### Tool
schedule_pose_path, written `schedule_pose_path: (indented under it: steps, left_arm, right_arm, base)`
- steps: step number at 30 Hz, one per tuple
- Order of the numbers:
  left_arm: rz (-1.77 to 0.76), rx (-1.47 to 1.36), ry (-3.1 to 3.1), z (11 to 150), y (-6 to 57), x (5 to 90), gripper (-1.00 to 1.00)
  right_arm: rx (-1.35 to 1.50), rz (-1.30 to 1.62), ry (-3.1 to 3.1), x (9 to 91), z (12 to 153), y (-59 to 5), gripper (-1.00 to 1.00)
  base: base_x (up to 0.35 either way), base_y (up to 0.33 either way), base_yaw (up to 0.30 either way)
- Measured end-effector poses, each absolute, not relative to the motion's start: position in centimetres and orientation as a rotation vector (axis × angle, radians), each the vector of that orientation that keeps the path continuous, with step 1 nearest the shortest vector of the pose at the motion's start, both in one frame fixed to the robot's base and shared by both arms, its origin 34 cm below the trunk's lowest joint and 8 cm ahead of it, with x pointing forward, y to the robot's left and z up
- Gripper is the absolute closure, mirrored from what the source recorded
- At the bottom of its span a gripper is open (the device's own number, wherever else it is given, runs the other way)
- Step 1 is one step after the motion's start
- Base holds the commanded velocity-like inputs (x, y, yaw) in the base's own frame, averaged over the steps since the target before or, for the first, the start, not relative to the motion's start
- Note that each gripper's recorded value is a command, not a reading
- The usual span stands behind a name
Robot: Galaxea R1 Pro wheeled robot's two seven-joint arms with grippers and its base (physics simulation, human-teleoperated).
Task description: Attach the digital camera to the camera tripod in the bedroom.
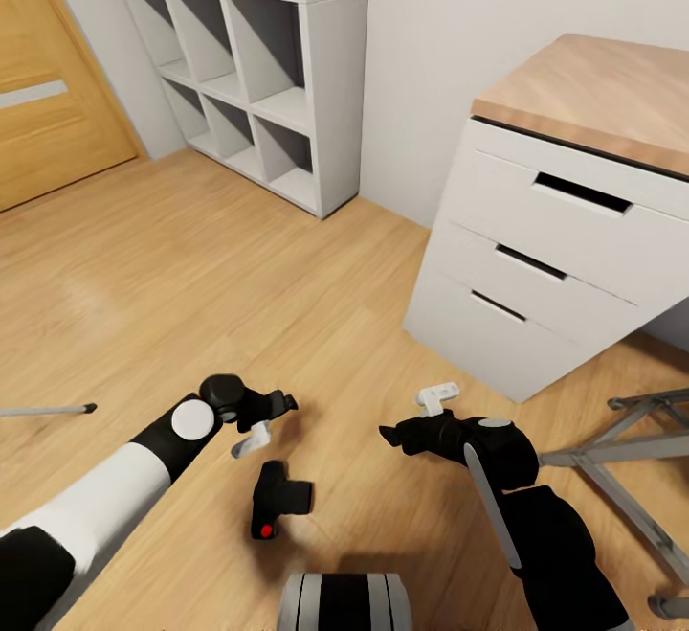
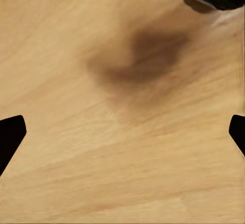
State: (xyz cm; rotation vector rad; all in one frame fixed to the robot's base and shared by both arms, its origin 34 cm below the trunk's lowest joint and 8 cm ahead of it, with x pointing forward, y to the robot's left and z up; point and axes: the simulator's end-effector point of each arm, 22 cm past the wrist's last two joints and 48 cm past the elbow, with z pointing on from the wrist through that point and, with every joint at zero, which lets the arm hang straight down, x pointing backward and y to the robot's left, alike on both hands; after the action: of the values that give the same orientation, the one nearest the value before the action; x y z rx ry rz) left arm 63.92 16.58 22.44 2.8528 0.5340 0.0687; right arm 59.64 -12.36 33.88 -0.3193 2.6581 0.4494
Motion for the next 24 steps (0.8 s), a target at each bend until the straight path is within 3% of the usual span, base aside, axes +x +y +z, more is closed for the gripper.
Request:
schedule_pose_path:
  steps: [24]
  left_arm:
    - [0.008,3.020,0.352,18.9,18.8,63.2,-1.00]
  right_arm:
    - [-0.313,0.458,2.697,58.9,31.9,-12.4,-1.00]
  base:
    - [0.000,0.000,0.000]
